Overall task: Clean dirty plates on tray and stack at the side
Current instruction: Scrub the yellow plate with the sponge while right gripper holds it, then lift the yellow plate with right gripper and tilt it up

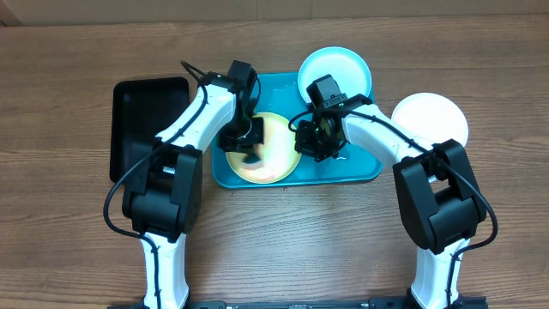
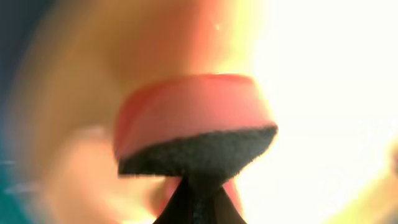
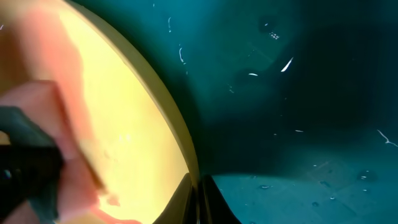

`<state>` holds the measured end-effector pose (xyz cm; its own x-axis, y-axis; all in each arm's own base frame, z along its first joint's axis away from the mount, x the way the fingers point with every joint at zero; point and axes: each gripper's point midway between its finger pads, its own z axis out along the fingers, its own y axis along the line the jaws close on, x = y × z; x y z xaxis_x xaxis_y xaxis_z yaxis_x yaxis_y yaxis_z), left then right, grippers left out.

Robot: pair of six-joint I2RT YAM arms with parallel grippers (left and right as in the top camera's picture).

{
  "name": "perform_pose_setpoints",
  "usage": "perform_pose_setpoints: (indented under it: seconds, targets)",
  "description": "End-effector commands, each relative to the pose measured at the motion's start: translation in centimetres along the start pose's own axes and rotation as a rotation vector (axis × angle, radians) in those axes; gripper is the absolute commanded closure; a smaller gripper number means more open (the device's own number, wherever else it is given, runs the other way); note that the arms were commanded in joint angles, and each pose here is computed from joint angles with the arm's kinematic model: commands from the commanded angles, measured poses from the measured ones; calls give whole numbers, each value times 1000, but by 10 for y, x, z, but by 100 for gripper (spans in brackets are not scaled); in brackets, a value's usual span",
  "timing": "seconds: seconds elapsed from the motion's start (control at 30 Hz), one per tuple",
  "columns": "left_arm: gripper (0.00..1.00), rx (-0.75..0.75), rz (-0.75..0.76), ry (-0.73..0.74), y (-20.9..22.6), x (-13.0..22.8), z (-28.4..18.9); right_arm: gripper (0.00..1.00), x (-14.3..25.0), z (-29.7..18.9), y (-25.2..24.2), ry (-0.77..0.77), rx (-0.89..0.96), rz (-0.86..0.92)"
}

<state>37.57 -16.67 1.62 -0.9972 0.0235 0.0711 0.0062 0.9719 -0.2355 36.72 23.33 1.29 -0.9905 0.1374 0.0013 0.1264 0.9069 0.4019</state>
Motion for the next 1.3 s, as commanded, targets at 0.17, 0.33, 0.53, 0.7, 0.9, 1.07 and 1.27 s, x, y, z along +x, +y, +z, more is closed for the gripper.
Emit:
perform_pose_setpoints:
  seconds: [0.17, 0.33, 0.53, 0.7, 0.9, 1.07, 1.27]
  targets:
    - [96, 164, 38, -86, -35, -25, 10, 96, -1, 3, -3, 1, 13, -6]
    - [96, -209, -111, -242, 29, -55, -14, 96, -1, 3, -3, 1, 13, -6]
    - [96, -461, -170, -311, 57, -62, -81, 96, -3, 3, -7, -11, 33, -10]
    - [96, -411, -159, -315, 40, -63, -118, 96, -6, -5, -3, -10, 39, -60]
    - [96, -232, -108, -325, 16, -73, -136, 96, -28, -55, -17, -138, 244, -99]
    - [96, -219, -115, -326, 18, -76, -132, 96, -40, -111, -30, -310, 414, -109]
    - [96, -208, -120, -328, 17, -78, -127, 96, -43, -181, -49, -554, 668, -55]
